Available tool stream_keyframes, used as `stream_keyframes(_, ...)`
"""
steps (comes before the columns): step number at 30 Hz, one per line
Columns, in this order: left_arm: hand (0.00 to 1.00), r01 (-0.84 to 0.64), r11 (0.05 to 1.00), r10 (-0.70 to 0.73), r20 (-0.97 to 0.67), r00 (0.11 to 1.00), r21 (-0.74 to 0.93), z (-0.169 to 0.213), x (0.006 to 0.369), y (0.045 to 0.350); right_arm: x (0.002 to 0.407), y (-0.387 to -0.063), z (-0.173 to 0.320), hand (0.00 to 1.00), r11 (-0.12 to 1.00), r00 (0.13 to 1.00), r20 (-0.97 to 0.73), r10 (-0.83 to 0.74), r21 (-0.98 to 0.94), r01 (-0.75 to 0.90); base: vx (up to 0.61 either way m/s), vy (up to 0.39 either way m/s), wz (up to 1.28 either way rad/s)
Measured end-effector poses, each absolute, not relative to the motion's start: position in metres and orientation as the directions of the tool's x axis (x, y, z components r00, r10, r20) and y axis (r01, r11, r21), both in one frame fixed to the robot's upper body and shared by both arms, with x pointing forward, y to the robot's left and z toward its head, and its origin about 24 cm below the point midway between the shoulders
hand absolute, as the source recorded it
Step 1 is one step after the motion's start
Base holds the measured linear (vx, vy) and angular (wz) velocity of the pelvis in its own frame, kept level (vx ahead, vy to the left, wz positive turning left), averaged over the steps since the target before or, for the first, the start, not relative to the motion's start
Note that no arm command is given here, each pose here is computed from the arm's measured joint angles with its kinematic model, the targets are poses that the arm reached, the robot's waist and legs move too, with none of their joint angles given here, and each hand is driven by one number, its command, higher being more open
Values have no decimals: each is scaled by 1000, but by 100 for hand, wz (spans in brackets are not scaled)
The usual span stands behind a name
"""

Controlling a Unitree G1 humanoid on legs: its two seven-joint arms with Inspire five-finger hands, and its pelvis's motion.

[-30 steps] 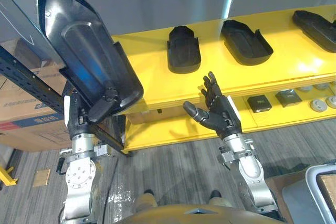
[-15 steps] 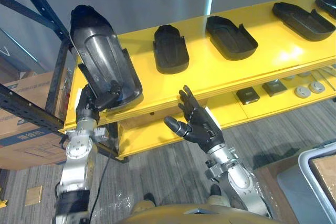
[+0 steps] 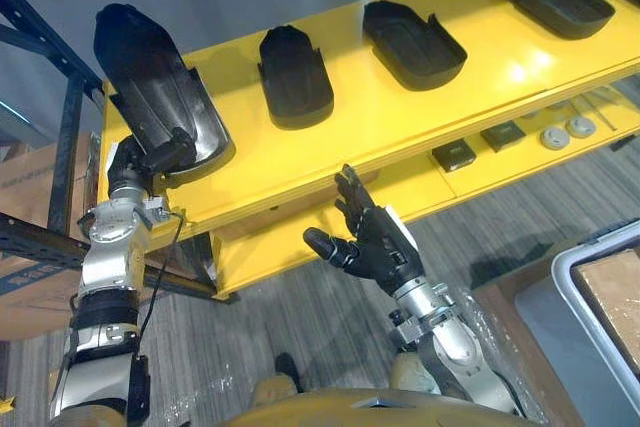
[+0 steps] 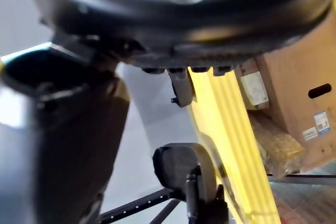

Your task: Walk over and take three plastic housings, then place them on the shelf

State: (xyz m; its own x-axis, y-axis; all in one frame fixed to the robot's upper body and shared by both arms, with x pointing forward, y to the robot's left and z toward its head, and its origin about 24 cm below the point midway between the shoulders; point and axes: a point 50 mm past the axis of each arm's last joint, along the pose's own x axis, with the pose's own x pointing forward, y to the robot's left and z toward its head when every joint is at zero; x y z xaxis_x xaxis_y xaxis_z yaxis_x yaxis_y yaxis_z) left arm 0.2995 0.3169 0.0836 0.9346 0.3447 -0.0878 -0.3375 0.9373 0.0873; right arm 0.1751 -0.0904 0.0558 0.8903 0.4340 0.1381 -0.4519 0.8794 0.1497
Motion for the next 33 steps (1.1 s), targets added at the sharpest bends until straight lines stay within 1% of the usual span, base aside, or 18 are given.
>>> stream_keyframes(5, 0, -312, 946, 321, -119, 940, 87, 92, 309, 322, 172, -84, 58, 100, 874, 887, 144, 438, 164, -458, 0, 0, 0)
stream_keyframes(10, 0, -302, 950, 309, -110, 945, 77, 103, 316, 326, 172, -82, 58, 100, 874, 889, 142, 436, 170, -456, 0, 0, 0)
stream_keyframes(11, 100, -302, 950, 310, -110, 944, 77, 104, 316, 326, 172, -82, 58, 100, 874, 889, 140, 435, 171, -455, -21, -2, -3)
stream_keyframes(21, 100, -345, 936, 351, -145, 925, 64, 109, 320, 342, 169, -80, 56, 100, 863, 876, 126, 465, 156, -481, -3, 0, -1)
stream_keyframes(29, 100, -396, 917, 398, -173, 901, 45, 105, 315, 352, 167, -76, 55, 100, 855, 870, 123, 477, 163, -492, -4, -1, 0)
stream_keyframes(32, 100, -424, 904, 428, -180, 886, 59, 104, 313, 356, 167, -76, 55, 100, 857, 872, 122, 473, 165, -488, 0, 0, 0)
stream_keyframes(33, 100, -440, 894, 448, -182, 875, 88, 104, 311, 360, 166, -74, 55, 100, 856, 871, 120, 475, 167, -490, 0, 0, 0)
